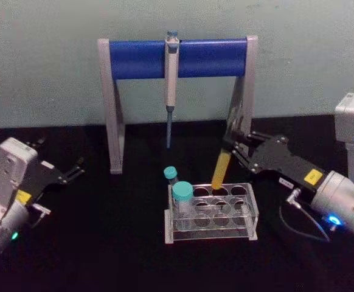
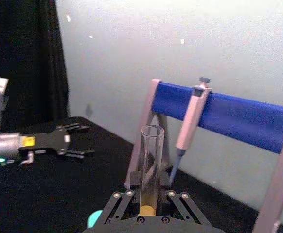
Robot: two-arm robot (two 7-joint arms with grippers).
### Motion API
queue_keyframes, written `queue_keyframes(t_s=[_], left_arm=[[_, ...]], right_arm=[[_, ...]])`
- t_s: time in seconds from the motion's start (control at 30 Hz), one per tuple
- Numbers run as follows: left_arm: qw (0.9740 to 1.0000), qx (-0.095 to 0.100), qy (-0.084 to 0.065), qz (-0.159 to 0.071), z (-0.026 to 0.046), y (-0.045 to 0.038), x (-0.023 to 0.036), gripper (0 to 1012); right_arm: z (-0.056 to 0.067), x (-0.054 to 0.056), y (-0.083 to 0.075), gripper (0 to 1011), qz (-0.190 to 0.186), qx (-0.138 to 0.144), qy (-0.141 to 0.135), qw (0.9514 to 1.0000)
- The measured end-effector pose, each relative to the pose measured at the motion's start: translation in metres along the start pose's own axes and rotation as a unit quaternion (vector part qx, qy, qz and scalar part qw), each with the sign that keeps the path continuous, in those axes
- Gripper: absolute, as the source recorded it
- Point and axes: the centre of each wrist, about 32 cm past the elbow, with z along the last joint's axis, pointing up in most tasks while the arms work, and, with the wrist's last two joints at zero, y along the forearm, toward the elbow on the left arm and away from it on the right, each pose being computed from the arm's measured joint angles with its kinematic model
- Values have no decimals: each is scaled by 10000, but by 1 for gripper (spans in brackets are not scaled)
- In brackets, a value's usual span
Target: Pick up the test tube from the test tube rack, shake it, then place it back into the test tube rack.
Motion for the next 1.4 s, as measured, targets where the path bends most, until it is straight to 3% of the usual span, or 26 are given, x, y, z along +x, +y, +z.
queue_keyframes(t_s=[0.43, 1.4], left_arm=[[10000, 0, 0, 0, 0, 0, 0, 1001], [10000, 0, 0, 0, 0, 0, 0, 1001]], right_arm=[[-79, -77, -71, 228, 335, -123, 147, 9993], [-204, -40, 99, 228, 475, -377, 86, 9981]])
